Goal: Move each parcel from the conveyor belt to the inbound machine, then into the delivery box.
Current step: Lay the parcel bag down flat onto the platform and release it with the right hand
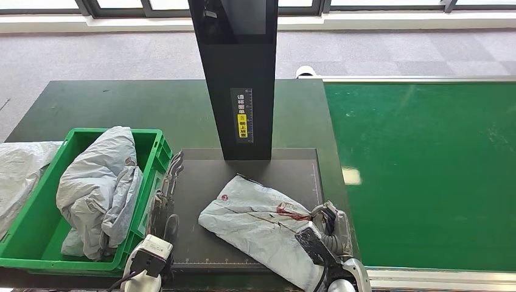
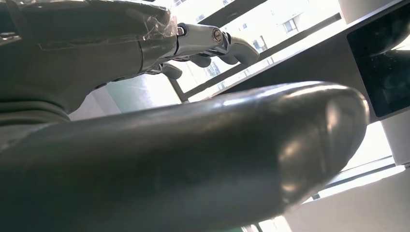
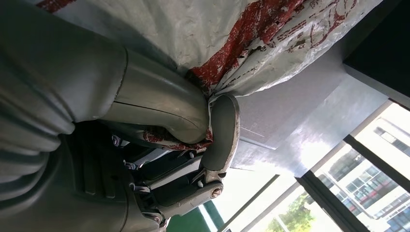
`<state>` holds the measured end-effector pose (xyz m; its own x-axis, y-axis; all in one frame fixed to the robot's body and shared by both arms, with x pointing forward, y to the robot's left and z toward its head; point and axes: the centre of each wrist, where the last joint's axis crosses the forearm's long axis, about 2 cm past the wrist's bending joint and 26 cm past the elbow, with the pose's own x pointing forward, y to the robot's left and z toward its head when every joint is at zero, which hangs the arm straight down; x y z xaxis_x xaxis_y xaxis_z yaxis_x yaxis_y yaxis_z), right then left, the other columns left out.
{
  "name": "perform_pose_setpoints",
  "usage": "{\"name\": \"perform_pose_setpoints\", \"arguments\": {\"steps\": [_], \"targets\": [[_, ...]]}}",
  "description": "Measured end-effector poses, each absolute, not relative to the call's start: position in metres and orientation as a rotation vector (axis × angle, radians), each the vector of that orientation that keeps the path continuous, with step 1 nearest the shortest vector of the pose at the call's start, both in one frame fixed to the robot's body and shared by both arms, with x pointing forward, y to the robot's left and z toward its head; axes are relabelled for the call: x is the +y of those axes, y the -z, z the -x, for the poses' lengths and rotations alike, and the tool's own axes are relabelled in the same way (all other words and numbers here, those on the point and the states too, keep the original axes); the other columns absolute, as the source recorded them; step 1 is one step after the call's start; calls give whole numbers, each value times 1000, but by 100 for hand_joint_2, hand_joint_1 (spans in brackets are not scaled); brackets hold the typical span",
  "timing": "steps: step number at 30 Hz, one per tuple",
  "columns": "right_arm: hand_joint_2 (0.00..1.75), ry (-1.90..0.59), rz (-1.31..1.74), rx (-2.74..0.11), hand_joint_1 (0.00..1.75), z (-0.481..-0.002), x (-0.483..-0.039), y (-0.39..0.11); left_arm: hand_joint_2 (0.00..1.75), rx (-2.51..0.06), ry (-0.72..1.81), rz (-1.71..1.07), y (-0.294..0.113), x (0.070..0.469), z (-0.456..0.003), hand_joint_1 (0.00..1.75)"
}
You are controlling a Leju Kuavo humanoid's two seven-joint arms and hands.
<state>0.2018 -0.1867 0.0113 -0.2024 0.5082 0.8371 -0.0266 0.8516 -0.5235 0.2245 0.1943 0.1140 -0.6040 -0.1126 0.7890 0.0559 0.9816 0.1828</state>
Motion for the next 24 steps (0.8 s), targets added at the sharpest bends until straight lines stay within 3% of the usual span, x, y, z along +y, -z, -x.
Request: {"name": "perform_pose_setpoints", "arguments": {"steps": [10, 11, 14, 15, 24], "targets": [[175, -505, 374, -1717, 175, -202, -187, -11, 0, -2208, 235, -39, -114, 194, -225, 0], [175, -504, 374, -1718, 145, -202, -187, -11, 0, -2208, 235, -39, -114, 194, -225, 0], [175, -489, 372, -1730, 14, -202, -187, -12, 0, -2208, 234, -39, -114, 194, -225, 0], [175, -481, 370, -1737, 0, -202, -187, -12, 0, -2208, 232, -38, -114, 194, -225, 0], [175, -300, 226, -1859, 0, -206, -187, -23, 0, -2202, 214, -34, -112, 194, -225, 0]]}}
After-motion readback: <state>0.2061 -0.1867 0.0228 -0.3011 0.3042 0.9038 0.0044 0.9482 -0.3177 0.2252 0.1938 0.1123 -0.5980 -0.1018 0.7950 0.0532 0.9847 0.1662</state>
